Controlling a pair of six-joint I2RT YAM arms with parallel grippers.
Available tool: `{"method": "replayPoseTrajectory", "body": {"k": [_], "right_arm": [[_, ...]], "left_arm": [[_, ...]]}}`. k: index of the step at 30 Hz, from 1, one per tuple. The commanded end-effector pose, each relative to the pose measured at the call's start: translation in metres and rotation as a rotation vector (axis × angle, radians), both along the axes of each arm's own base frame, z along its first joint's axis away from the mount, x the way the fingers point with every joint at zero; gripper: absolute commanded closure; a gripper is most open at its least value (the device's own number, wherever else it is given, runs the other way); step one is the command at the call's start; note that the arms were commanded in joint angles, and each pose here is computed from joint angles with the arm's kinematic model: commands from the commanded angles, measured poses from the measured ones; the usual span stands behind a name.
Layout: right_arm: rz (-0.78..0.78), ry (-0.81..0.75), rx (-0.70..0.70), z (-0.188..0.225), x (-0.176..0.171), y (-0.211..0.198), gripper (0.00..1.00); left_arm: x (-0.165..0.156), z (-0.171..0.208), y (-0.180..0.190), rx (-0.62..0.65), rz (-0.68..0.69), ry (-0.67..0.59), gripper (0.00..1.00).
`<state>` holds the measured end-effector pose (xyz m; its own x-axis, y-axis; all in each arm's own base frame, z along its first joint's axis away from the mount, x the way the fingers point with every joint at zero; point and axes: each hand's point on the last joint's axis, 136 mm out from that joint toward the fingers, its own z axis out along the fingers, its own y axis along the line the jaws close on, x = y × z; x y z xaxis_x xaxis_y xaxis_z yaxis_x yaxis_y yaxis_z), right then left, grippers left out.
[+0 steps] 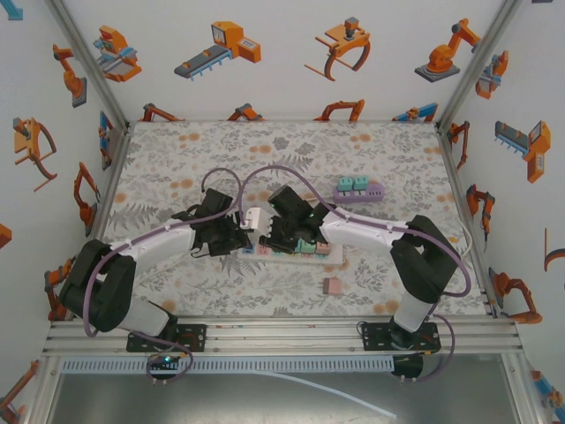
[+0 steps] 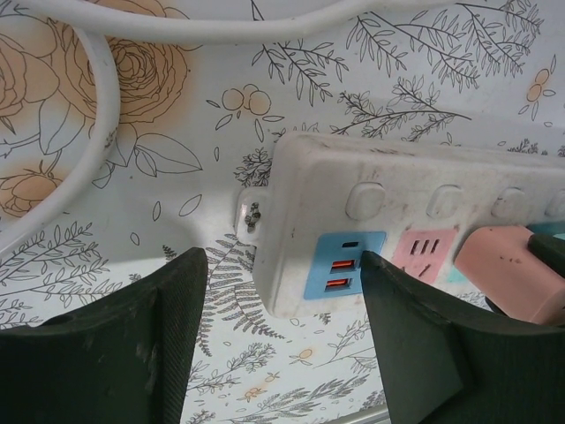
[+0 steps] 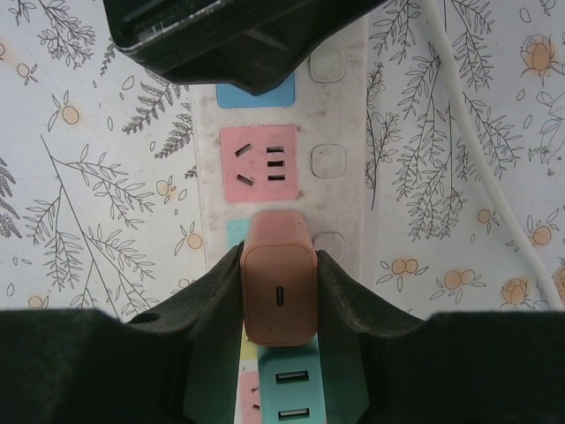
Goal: Pull the plug off the socket
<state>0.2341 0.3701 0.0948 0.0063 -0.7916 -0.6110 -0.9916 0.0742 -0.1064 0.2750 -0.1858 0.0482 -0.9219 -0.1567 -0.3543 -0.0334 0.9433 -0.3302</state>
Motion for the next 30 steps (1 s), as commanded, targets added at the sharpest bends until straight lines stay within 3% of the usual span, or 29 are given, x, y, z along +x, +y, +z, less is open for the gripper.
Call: {"method": "replayPoseTrajectory", "body": {"k": [1,13,19,24,30], "right_arm": [[0.029,-0.084,0.130,0.050,0.013,0.022,0.66],[0.015,-0.120,0.192,0.078,0.011,0.020,0.67],[-0.121,-0.138,0.300,0.116,0.020,0.015,0.67],[-0.395,-0.088,0.441,0.153,0.038,0.000,0.66],[-0.759,0.116,0.629,0.187,0.041,-0.035,0.68]], "left_arm": [[-0.028,-0.035,0.043,0.225,0.042,0.115,0.35],[-0.029,-0.029,0.047,0.236,0.062,0.107,0.35],[-0.034,-0.024,0.051,0.232,0.075,0.101,0.34],[-0.037,-0.017,0.053,0.216,0.081,0.081,0.34],[-0.033,0.001,0.048,0.179,0.065,0.036,0.33]]}}
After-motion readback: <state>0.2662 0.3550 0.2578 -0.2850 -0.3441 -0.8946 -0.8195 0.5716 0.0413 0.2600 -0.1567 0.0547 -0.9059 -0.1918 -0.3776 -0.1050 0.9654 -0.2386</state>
